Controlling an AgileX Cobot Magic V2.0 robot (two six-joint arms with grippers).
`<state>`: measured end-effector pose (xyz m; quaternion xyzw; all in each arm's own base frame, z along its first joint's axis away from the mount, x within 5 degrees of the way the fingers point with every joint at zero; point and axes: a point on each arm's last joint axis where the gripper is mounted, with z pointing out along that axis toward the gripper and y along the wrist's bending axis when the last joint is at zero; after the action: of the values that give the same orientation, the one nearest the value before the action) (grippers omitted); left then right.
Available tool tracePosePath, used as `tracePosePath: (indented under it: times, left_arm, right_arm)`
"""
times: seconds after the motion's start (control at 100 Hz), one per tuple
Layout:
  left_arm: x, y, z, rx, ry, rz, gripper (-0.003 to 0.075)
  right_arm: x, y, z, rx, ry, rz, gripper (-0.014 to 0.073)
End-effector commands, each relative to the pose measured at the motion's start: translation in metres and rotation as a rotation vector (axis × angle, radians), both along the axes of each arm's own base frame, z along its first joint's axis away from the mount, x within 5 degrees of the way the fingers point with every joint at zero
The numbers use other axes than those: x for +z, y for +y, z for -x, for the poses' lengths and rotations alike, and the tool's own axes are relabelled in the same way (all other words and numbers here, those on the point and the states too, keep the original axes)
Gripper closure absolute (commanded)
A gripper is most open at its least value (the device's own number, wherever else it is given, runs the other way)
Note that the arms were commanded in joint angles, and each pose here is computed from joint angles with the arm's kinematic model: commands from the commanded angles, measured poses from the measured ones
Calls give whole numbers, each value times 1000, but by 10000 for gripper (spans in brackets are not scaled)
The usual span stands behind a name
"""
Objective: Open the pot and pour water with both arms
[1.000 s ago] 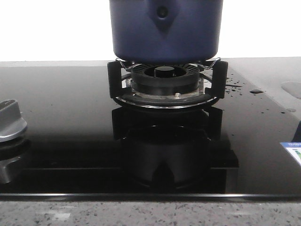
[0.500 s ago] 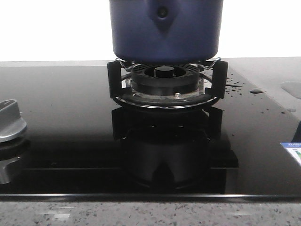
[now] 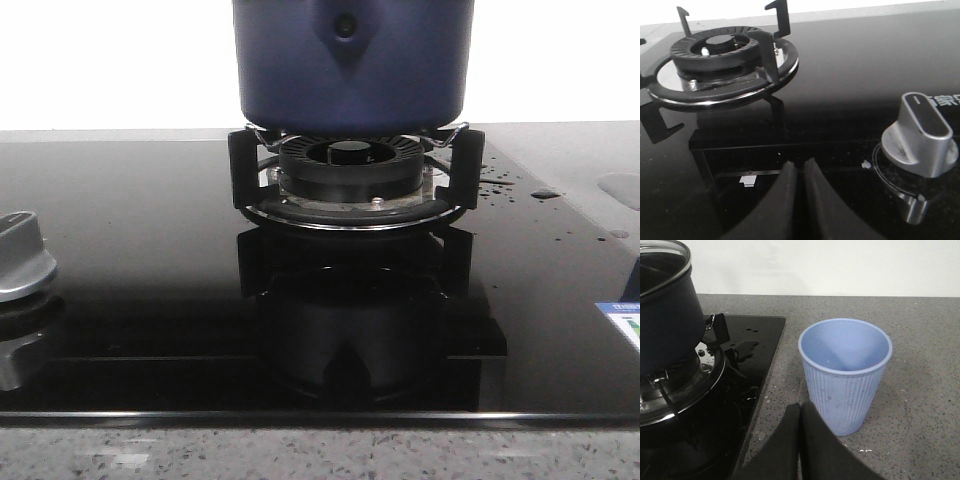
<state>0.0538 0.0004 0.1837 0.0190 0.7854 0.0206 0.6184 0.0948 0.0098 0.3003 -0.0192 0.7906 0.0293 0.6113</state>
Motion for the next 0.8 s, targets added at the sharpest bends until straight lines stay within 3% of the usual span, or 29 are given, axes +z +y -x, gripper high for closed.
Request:
tracePosePath:
  times: [0.0, 0.79]
  left_arm:
    - [-10, 0, 0, 8, -28, 18, 741]
    - [-10, 0, 0, 8, -28, 18, 741]
  right_arm:
    - [12, 2, 0, 29, -63, 12, 666]
    - [11, 1, 0, 24, -57, 11, 666]
